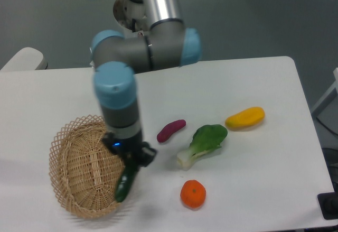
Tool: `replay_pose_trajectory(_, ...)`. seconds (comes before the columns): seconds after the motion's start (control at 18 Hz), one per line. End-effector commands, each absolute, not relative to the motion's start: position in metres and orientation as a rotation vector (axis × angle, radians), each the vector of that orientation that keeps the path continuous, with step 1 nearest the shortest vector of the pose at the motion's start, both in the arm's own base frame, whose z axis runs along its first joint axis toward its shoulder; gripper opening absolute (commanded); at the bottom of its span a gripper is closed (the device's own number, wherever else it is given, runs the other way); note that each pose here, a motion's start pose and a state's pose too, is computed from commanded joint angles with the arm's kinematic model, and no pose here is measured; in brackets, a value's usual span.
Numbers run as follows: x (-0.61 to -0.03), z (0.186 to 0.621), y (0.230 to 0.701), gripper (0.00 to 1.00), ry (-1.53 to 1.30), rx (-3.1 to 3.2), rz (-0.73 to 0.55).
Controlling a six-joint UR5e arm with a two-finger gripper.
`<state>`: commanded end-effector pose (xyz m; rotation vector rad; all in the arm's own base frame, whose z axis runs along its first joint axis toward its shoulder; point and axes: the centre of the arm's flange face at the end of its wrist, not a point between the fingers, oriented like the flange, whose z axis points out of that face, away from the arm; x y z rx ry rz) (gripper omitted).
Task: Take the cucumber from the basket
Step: 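Lift the cucumber out of the basket and carry it toward the bok choy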
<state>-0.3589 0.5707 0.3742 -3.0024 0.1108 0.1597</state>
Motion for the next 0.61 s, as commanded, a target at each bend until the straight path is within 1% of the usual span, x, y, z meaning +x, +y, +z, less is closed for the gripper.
replay_pose_trajectory(0.33,-0.434,0.375,0.511,0.28,0.242,-3.032,0.176)
replay_pose_trajectory(0.61,-0.471,0.372,0.475,0.28,0.346,-3.044,0.173)
